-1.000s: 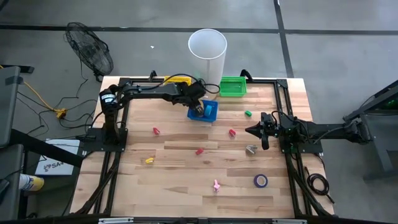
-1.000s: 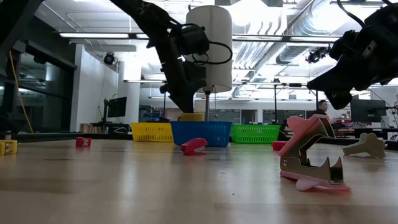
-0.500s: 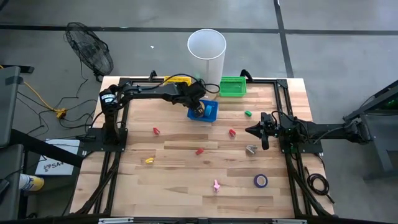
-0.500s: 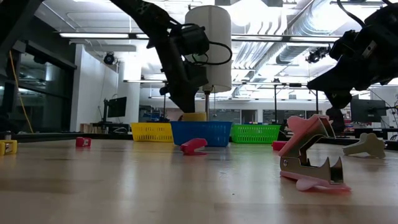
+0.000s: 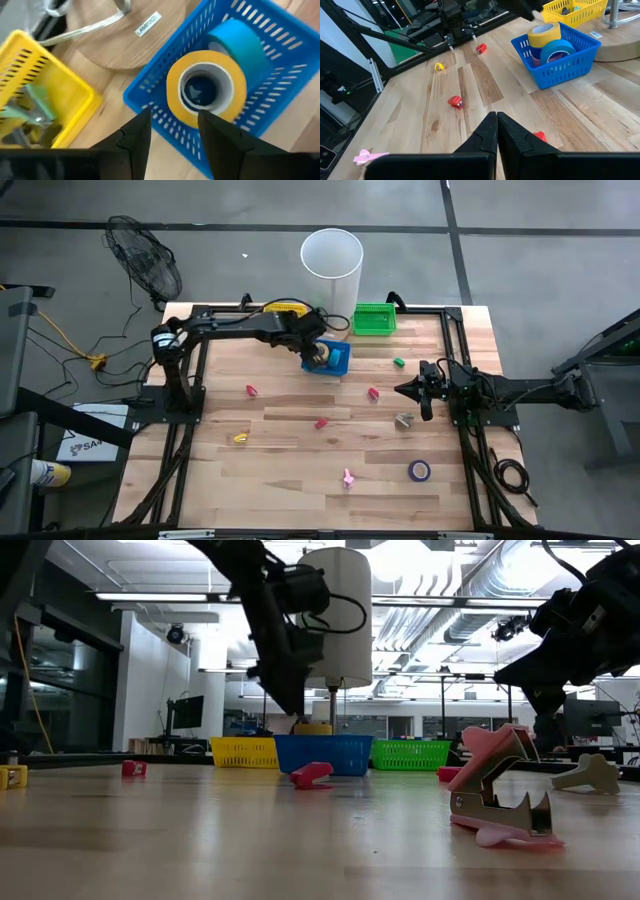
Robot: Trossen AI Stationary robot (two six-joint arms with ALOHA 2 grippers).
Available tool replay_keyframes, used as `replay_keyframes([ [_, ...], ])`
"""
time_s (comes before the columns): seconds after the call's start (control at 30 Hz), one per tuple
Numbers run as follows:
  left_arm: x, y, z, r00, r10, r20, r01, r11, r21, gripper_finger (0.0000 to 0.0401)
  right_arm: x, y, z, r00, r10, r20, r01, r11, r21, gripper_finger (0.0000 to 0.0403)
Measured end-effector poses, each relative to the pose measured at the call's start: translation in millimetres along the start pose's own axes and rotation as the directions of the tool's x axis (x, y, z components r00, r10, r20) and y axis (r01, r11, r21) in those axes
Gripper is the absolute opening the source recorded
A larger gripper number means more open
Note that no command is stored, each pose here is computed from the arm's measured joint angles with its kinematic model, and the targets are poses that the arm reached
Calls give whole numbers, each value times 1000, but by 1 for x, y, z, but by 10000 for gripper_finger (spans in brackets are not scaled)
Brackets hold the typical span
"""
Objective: Pick and place Stapler, Stapler remover, tape
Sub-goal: Put the yellow stapler into the green basket
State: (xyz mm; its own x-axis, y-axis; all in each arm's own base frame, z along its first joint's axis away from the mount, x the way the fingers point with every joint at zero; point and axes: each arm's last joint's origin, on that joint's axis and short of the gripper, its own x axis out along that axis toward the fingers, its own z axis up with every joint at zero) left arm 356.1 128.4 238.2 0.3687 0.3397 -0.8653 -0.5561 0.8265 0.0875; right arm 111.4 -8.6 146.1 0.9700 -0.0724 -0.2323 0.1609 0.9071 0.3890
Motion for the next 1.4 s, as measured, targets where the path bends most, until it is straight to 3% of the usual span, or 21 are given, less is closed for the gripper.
replay_keyframes([
  [0.33, -51, -20, -36, 976, 126, -178, -99, 984, 150, 161, 0, 0, 0, 1000, 0, 0, 0, 1000, 0, 0],
  [0.47, -64, -31, -46, 969, 134, -209, -94, 977, 191, 161, 0, 0, 0, 1000, 0, 0, 0, 1000, 0, 0],
  [0.8, -89, -84, -70, 985, 65, -163, -22, 966, 258, 161, 0, 0, 0, 1000, 0, 0, 0, 1000, 0, 0],
  [1.0, -103, -112, -90, 989, 87, -123, -42, 943, 329, 161, 0, 0, 0, 1000, 0, 0, 0, 1000, 0, 0],
  [1.17, -118, -123, -111, 991, 106, -77, -70, 925, 373, 162, 0, 0, 0, 1000, 0, 0, 0, 1000, 0, 0],
  [1.3, -131, -118, -133, 995, 104, -10, -93, 929, 357, 162, 0, 0, 0, 1000, 0, 0, 0, 1000, -1, 0],
  [1.4, -136, -107, -152, 996, 84, 30, -90, 945, 314, 162, 0, 0, 0, 1000, 0, -8, -1, 994, -107, 0],
])
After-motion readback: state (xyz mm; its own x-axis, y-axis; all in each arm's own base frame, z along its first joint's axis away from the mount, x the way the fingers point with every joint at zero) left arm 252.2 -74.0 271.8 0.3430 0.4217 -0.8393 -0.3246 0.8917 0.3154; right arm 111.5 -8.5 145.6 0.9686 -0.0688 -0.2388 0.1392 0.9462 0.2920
